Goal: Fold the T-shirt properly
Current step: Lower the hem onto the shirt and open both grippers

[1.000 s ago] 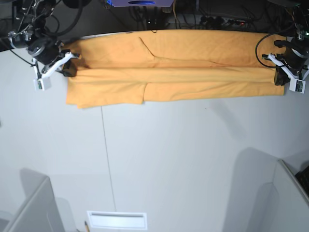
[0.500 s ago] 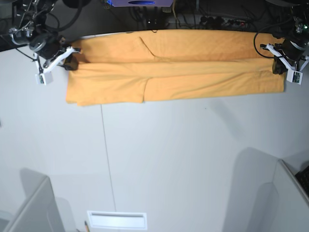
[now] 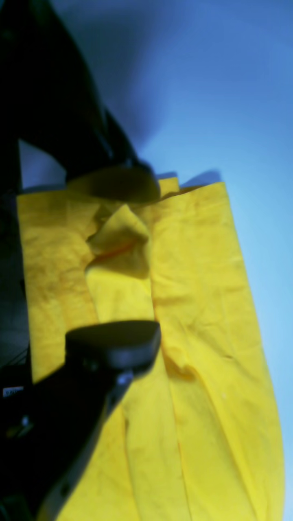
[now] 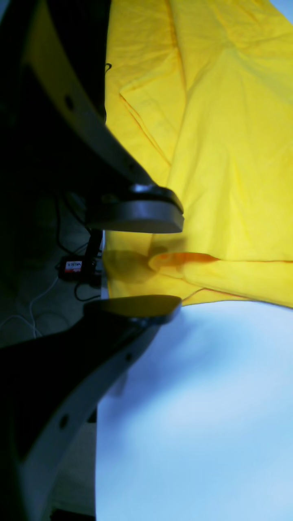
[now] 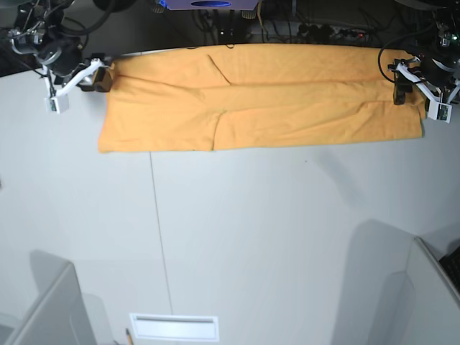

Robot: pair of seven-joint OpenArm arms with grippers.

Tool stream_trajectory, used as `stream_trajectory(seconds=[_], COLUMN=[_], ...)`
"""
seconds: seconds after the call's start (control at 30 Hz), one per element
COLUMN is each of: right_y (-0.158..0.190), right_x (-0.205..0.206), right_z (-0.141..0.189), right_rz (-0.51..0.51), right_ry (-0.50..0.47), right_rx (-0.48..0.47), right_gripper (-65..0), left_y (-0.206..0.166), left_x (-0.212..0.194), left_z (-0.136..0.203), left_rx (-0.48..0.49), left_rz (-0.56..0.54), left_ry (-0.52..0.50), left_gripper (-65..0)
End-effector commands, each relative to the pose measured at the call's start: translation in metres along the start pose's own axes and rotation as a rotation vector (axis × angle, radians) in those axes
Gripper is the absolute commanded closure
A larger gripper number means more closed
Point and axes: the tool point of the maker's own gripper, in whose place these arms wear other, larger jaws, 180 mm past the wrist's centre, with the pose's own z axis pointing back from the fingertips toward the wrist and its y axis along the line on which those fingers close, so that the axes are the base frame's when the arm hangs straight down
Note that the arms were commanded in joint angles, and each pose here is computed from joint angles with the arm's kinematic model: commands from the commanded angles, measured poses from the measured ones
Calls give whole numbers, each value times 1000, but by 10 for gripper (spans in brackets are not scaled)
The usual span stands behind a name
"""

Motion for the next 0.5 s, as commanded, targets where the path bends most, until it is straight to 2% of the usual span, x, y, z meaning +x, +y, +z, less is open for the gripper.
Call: stream_trajectory(seconds=[0.0,0.07,0.1,0.17,0.2,0.23,0.37,0.47], right_y=[6,9,13,25,32,38,47,31], right_x=[15,22,25,30,31,32,32,28], right_z=[5,5,1,-7,-12,-16,-34,-48], right_rz=[28,40,47,68,76,83,73,70], right_ry=[-50,-67,-71,-69,-63,-57,-33,10], right_rx=[15,22,34,69,91,111,152,90], right_gripper=[-242,-237,-213,-110,-24,0,0,0], left_y=[0,-3,-4,-6,-7,-8,-5,3], left_x=[12,11,10,14,13,11,-4,-26], left_z=[5,4,3,-2,-6,-9,-18,-28], left_rx=[4,1,0,-1,1,1,2,10], left_rz=[-15,5,16,43,66,91,144,193], left_ry=[-43,-49,-51,-70,-75,-76,-46,8], left_gripper=[-459,-421,-372,-199,-74,0,0,0])
